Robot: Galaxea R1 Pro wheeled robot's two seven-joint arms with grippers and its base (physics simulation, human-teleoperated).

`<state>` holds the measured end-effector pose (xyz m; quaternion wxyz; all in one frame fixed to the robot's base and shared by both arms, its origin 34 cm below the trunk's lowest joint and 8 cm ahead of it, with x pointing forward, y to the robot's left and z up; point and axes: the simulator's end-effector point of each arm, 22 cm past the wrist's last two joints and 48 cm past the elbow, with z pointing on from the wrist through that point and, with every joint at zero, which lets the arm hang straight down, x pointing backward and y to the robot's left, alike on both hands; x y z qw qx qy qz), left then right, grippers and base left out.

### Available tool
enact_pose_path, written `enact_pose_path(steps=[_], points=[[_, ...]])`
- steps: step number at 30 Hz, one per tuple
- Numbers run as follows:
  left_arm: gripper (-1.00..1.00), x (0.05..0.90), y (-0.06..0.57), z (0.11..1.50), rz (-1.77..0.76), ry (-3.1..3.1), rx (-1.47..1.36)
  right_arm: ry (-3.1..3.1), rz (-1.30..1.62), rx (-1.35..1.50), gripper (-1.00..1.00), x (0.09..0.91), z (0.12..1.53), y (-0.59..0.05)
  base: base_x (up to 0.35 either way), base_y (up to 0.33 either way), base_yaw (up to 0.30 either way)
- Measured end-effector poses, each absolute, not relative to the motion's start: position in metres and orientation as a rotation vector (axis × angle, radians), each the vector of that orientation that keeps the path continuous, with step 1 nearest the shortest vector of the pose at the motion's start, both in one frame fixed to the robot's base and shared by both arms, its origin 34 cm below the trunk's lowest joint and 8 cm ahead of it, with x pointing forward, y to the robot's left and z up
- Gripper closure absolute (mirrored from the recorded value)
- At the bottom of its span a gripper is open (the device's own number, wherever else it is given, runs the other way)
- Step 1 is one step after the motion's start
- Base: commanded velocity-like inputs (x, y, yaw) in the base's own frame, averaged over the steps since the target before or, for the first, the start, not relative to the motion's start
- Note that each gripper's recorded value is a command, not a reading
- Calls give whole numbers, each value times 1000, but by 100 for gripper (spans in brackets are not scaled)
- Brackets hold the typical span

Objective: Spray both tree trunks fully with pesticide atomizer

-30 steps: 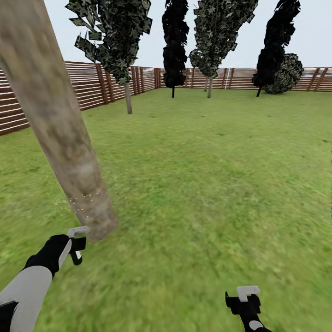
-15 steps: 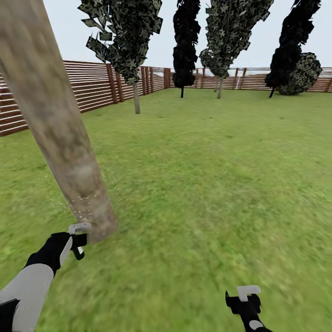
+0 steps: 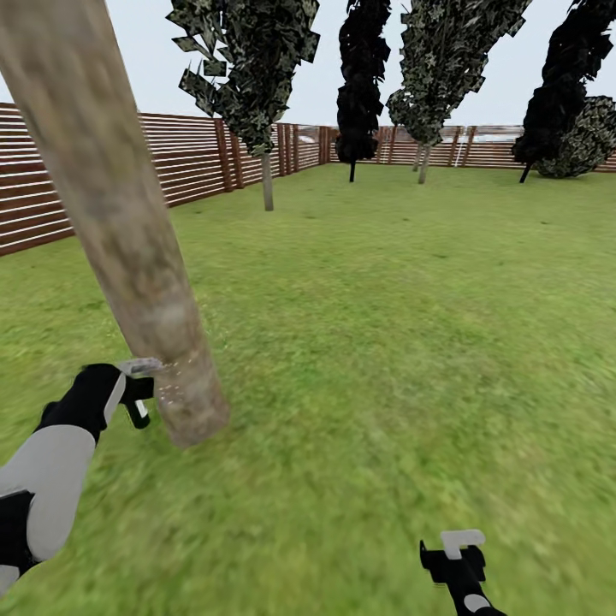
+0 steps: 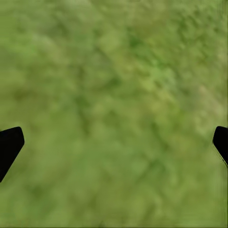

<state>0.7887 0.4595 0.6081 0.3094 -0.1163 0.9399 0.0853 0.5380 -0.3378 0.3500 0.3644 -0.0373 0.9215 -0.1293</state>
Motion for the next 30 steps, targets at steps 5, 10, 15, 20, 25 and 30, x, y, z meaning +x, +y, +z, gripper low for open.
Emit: enact_pose_path(steps=[5,10,15,20,25,30], points=[[100,788,458,607,247,2488,-284,2369,-332,-96,-100,539,350,-338,104,-232,0],[100,798,465,629,257,2433,-284,2369,-330,-95,-100,539,350,-336,-87,-272,0],[100,801,462,634,255,2421,-282,2369,-328,-97,-100,539,350,-335,18,-268,138],[100,799,463,633,266,2422,-280,2369,-328,-96,-100,539,350,-335,220,-203,269],[100,799,463,633,267,2423,-281,2369,-330,-95,-100,539,350,-336,225,-197,44],[100,799,464,632,269,2423,-280,2369,-332,-96,-100,539,350,-338,126,-248,0]])
